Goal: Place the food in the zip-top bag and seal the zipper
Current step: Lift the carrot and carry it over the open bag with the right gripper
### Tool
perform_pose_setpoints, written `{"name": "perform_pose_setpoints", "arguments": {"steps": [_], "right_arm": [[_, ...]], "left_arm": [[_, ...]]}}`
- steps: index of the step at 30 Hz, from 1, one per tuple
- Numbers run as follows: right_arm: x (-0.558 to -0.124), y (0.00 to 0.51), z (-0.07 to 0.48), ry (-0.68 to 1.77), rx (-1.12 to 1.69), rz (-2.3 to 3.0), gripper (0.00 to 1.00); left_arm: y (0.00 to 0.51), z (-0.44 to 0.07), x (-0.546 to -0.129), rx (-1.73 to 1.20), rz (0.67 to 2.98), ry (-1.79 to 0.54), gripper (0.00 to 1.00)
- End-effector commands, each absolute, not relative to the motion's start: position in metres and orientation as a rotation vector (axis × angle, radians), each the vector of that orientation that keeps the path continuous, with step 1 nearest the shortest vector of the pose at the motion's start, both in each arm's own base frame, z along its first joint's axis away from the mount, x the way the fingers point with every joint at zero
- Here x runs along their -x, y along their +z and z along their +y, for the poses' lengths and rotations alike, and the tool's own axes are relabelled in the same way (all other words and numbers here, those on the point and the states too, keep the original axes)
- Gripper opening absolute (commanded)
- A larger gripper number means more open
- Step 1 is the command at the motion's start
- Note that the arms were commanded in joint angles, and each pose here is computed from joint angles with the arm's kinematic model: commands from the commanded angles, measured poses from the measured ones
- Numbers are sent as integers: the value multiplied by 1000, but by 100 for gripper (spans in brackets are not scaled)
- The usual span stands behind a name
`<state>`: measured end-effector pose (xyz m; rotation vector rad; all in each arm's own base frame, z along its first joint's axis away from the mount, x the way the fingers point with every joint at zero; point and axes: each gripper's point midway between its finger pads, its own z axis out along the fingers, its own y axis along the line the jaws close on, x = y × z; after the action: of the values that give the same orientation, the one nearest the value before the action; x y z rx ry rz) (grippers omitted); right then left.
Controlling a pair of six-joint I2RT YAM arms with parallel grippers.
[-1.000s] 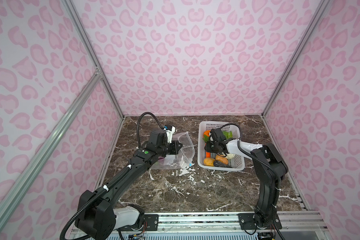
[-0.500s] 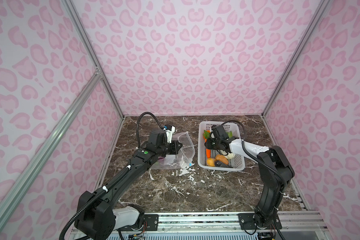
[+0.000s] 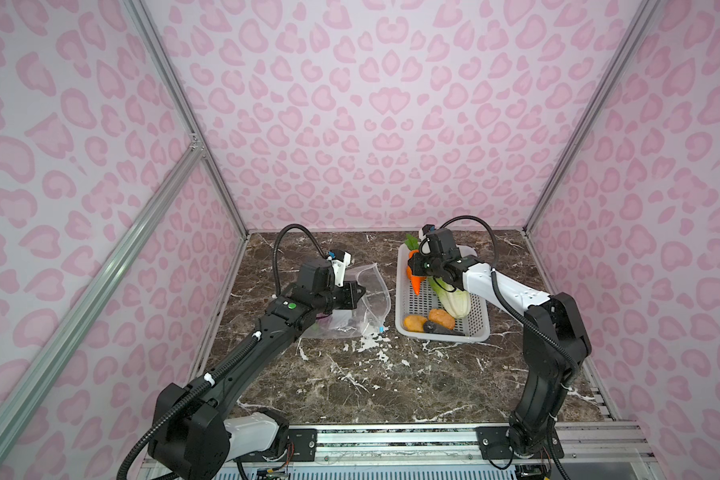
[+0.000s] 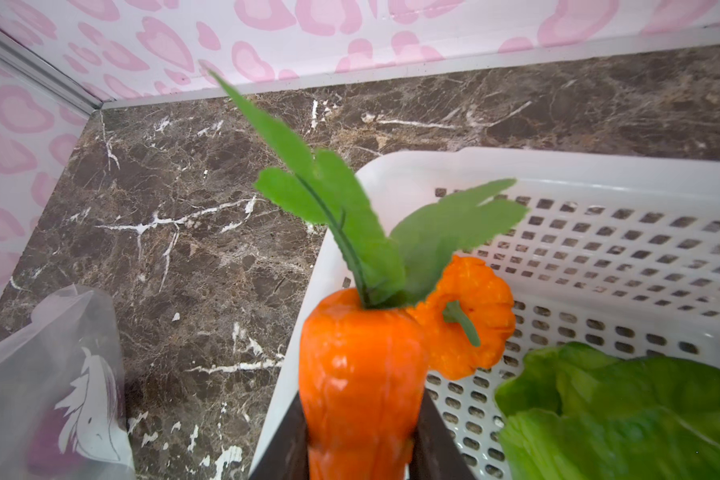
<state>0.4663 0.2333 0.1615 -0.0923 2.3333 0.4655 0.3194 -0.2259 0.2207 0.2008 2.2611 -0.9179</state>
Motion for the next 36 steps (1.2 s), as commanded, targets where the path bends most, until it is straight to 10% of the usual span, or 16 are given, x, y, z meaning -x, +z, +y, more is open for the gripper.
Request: {"name": "perform_pose_setpoints", "arguments": {"steps": [1, 18, 36], "right_arm": [[-460, 175, 237, 495, 116, 2316, 28], [-352, 234, 314, 808, 378, 2077, 28], [-366, 251, 352, 913, 331, 1699, 26]], "left_arm": [[227, -226, -322, -208, 2235, -915, 2], [226, -230, -321, -208, 2240, -945, 2], [227, -241, -317, -226, 2239, -1038, 2]]}}
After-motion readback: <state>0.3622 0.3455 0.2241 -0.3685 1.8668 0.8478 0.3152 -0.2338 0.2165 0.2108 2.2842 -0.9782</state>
